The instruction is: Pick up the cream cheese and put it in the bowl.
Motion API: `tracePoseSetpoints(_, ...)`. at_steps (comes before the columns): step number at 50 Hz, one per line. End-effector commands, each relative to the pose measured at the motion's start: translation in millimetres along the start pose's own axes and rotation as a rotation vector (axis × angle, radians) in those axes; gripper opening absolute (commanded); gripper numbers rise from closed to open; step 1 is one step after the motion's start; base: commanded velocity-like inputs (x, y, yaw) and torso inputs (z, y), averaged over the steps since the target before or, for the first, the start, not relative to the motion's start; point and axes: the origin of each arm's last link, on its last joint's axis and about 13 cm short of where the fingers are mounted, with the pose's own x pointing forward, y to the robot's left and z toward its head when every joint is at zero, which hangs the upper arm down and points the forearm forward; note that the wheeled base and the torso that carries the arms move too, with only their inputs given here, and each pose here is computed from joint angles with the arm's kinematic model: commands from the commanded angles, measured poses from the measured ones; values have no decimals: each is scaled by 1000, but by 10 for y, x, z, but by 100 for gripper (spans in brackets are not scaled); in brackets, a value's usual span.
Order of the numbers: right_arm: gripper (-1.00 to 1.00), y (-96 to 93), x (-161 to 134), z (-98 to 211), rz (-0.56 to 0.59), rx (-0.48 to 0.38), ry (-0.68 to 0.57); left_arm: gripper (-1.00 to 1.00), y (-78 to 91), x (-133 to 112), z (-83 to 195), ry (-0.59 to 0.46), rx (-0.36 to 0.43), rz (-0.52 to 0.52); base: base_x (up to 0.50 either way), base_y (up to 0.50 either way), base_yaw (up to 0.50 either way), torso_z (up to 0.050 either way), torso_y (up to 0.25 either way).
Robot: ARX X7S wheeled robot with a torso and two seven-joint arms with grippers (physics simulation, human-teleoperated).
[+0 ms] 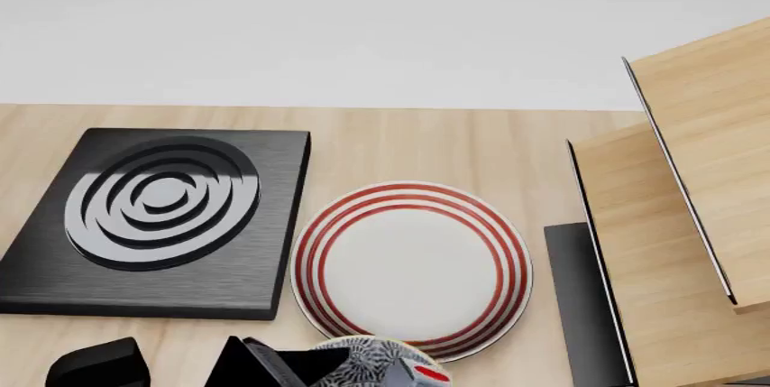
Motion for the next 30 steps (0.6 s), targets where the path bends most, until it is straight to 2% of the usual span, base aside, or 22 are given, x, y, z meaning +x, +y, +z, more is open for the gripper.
tracePoseSetpoints(1,100,-1,7,-5,-1,1,2,100,10,2,21,-9,-14,7,0,0,0,0,0)
tracePoseSetpoints(15,100,0,2,-7,0,2,1,100,4,-38,103,-26,-13,7,0,0,0,0,0)
tracePoseSetpoints(24,100,-2,9,0,-1,2,0,100,6,-180,366,-96,-20,5,0,0,0,0,0)
tracePoseSetpoints(30,100,2,2,5,-2,-2,-4,100,-57,-341,570,-154,-4,-9,0,0,0,0,0)
